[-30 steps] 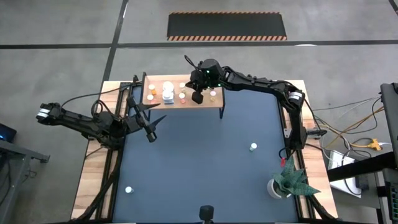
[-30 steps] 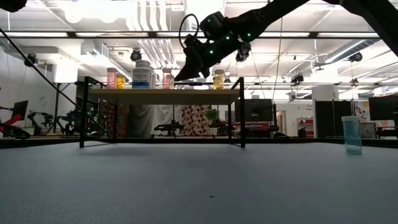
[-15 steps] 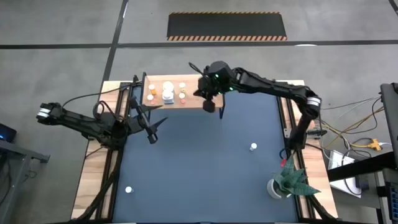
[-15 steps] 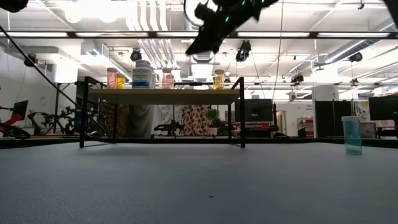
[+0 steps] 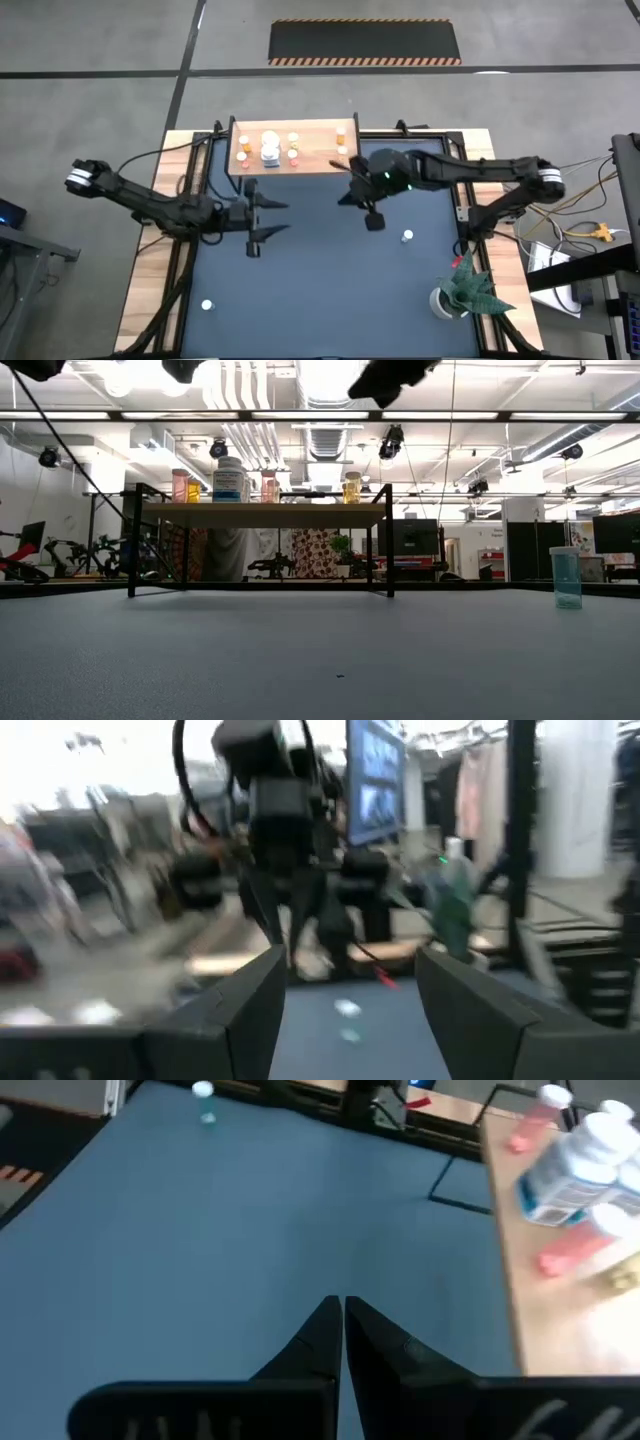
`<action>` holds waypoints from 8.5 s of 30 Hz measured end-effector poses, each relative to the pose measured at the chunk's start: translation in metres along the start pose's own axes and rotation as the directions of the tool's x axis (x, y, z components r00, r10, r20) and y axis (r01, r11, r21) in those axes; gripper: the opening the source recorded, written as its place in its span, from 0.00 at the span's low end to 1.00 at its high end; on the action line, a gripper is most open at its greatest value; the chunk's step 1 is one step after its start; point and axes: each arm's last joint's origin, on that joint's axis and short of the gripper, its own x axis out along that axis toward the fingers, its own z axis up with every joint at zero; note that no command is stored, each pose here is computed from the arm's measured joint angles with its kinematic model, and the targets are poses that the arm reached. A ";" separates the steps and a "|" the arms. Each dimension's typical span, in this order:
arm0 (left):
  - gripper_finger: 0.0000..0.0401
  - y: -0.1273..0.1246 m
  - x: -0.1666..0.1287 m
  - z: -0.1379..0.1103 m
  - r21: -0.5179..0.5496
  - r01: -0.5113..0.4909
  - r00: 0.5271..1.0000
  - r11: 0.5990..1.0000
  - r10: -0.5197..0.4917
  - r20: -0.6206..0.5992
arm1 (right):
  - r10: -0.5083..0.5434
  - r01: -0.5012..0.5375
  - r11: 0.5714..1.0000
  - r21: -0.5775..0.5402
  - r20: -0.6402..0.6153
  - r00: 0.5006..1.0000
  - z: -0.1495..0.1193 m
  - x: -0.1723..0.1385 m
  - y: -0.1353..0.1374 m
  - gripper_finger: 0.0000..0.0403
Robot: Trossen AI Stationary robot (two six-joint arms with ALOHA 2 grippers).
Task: Pick and place medicine bottles onto shelf by color
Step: Put the left blue pill bottle on the shelf, then put the blue pill bottle on the shelf
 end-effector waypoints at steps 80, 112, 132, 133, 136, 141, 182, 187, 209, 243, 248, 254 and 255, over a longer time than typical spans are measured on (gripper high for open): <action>0.24 -0.155 -0.007 -0.036 -0.301 -0.790 -0.054 0.535 -0.548 -0.835 | -0.008 0.016 0.994 -0.111 0.073 0.997 -0.082 0.010 0.043 0.02; 0.24 0.070 0.178 0.078 0.207 0.036 0.336 0.978 0.184 -0.924 | 0.010 -0.012 0.989 -0.150 -0.011 1.000 -0.094 -0.003 0.047 0.02; 0.24 0.151 0.195 0.017 0.270 -0.087 0.131 0.959 0.280 -0.951 | 0.014 -0.017 0.990 -0.142 -0.027 1.000 -0.096 -0.003 0.047 0.02; 0.24 0.151 0.195 0.017 0.271 -0.088 0.130 0.959 0.281 -0.951 | 0.014 -0.018 0.990 -0.142 -0.027 1.000 -0.096 -0.003 0.047 0.02; 0.24 0.151 0.195 0.017 0.272 -0.090 0.130 0.958 0.282 -0.951 | 0.014 -0.017 0.990 -0.141 -0.027 1.000 -0.096 -0.003 0.047 0.02; 0.24 0.152 0.194 0.017 0.270 -0.093 0.128 0.958 0.281 -0.951 | 0.014 -0.017 0.991 -0.132 -0.027 1.000 -0.096 -0.003 0.047 0.02; 0.35 0.129 0.177 0.060 0.246 -0.088 0.250 0.965 0.260 -0.933 | 0.015 -0.018 0.992 -0.124 -0.030 0.999 -0.096 -0.003 0.048 0.02; 0.26 0.104 0.182 0.048 0.240 0.003 0.266 0.971 0.231 -0.936 | 0.014 -0.018 0.992 -0.129 -0.030 0.999 -0.096 -0.003 0.048 0.02; 0.01 0.130 0.187 -0.010 0.373 -0.048 0.222 0.927 0.374 -0.900 | 0.014 -0.018 0.991 -0.134 -0.030 0.999 -0.096 -0.003 0.048 0.02; 0.01 -0.012 0.114 0.050 0.239 0.206 0.696 0.949 0.030 -0.717 | 0.023 -0.011 0.984 0.180 -0.062 0.998 -0.102 -0.002 0.049 0.02; 0.01 -0.013 0.091 0.037 0.238 0.185 0.787 0.953 0.002 -0.617 | 0.062 0.015 0.934 0.358 -0.201 0.978 -0.104 -0.009 0.051 0.02; 0.01 -0.009 0.074 0.027 0.289 0.179 0.850 0.940 0.000 -0.527 | 0.115 0.141 0.790 0.596 -0.371 0.922 -0.100 -0.026 0.052 0.02; 0.01 -0.009 0.072 0.027 0.298 0.175 0.859 0.938 0.002 -0.512 | 0.127 0.173 0.762 0.624 -0.406 0.905 -0.100 -0.028 0.053 0.02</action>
